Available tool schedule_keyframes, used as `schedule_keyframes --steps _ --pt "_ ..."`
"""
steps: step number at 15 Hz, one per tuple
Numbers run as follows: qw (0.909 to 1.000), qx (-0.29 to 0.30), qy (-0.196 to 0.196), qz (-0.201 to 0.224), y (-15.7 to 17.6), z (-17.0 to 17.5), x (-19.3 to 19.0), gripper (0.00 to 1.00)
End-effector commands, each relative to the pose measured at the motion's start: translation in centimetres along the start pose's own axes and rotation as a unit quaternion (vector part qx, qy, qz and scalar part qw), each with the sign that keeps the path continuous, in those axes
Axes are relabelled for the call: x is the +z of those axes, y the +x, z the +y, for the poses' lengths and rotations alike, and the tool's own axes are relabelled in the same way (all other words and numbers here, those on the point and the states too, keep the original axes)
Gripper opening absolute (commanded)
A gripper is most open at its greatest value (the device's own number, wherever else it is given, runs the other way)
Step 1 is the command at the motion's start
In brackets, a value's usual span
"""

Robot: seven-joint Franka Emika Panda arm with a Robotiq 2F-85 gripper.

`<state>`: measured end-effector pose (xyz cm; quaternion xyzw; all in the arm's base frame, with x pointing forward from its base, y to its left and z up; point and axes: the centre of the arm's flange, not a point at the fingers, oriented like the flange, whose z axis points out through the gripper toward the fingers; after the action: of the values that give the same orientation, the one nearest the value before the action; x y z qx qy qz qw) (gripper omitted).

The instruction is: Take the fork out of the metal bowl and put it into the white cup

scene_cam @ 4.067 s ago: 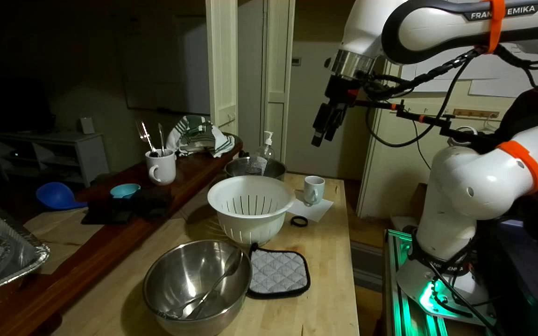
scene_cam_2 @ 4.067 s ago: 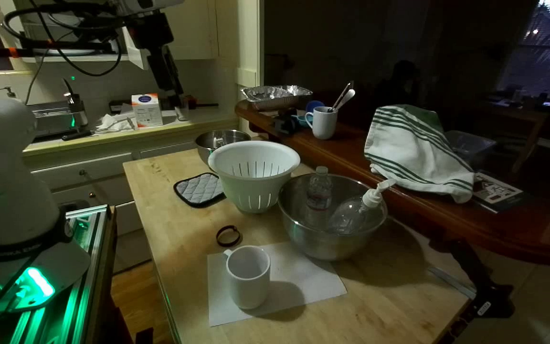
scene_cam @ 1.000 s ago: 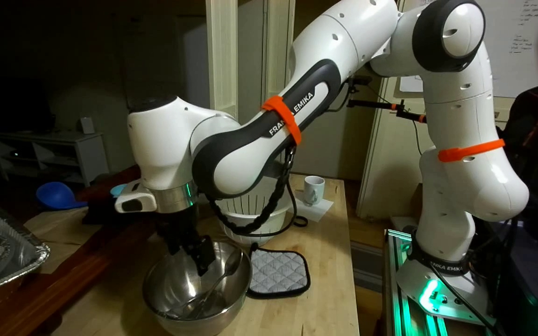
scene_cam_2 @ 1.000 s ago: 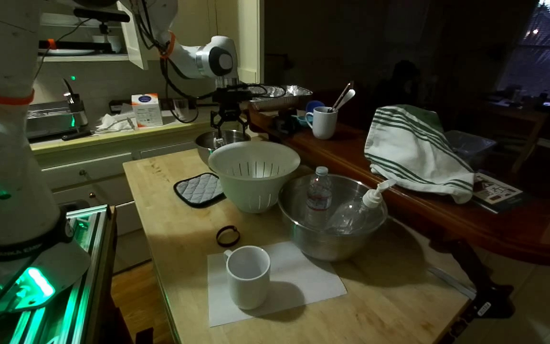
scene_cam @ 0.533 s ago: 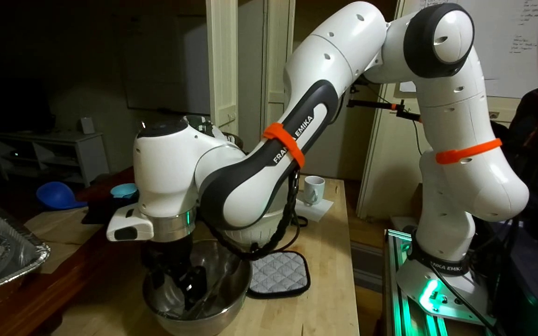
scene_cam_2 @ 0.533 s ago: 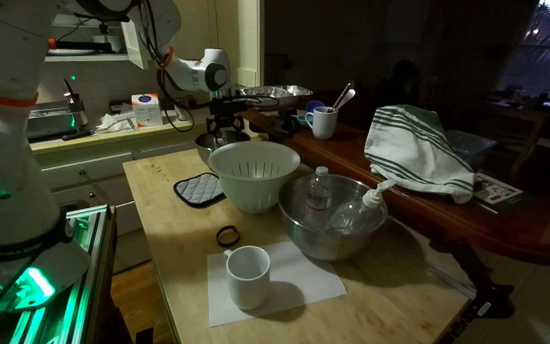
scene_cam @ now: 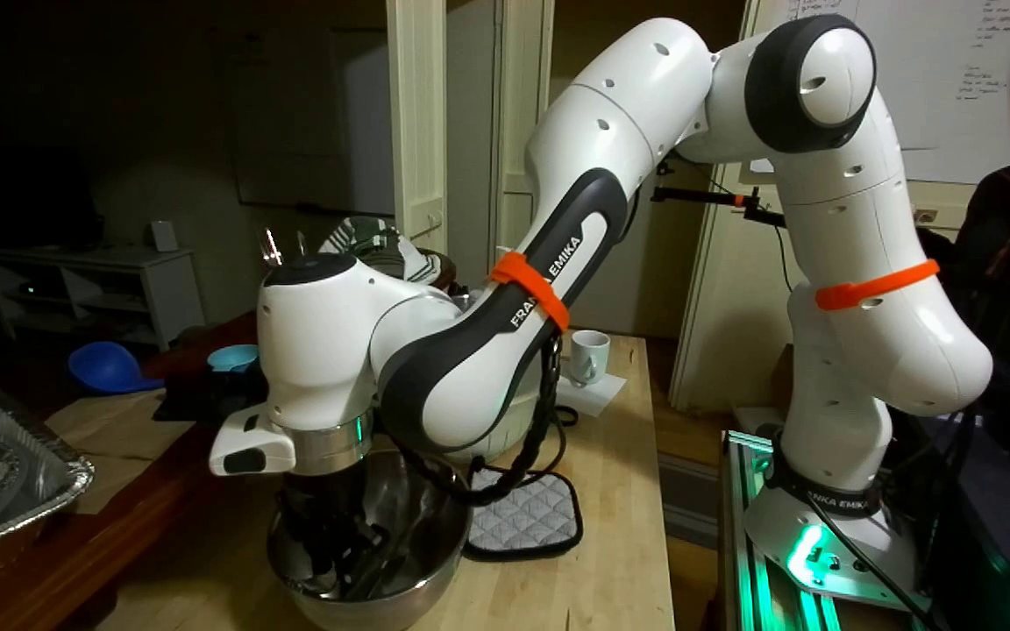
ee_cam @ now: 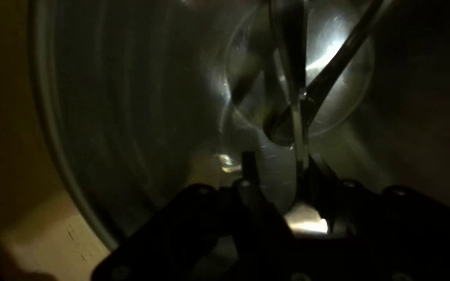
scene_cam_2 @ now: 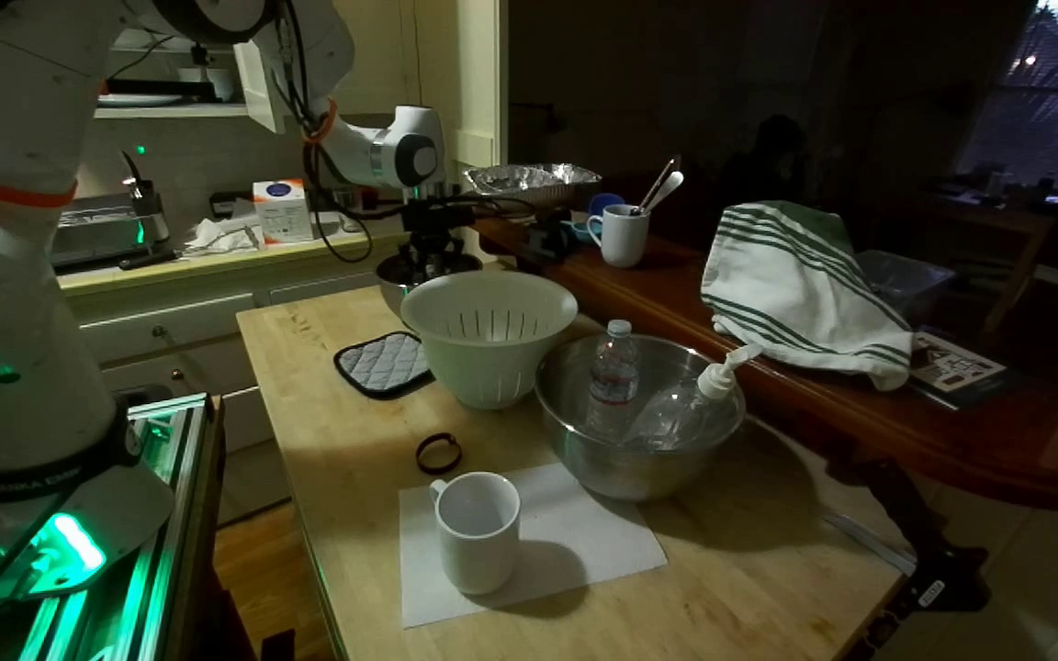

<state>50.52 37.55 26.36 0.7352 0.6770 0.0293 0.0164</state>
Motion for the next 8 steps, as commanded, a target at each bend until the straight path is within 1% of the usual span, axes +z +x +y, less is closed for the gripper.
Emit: schedule_keyframes --steps 1,2,3,4,5,8 --pt "1.0 -0.005 0.008 0.003 0.0 -0.1 0.3 0.07" --pt "1.0 -0.003 0.008 0.0 0.0 -0.2 0.1 0.01" --pt "1.0 -0.004 0.006 -0.002 0.0 -0.5 -0.2 0.0" --pt "1.0 -0.002 0.002 -0.008 0.0 -0.9 -0.7 0.0" --pt "0.9999 -0.002 -0.002 -0.012 -0.1 -1.2 -1.2 0.02" --pt "0.9989 0.0 -0.037 -0.03 0.1 -3.3 -4.1 0.02"
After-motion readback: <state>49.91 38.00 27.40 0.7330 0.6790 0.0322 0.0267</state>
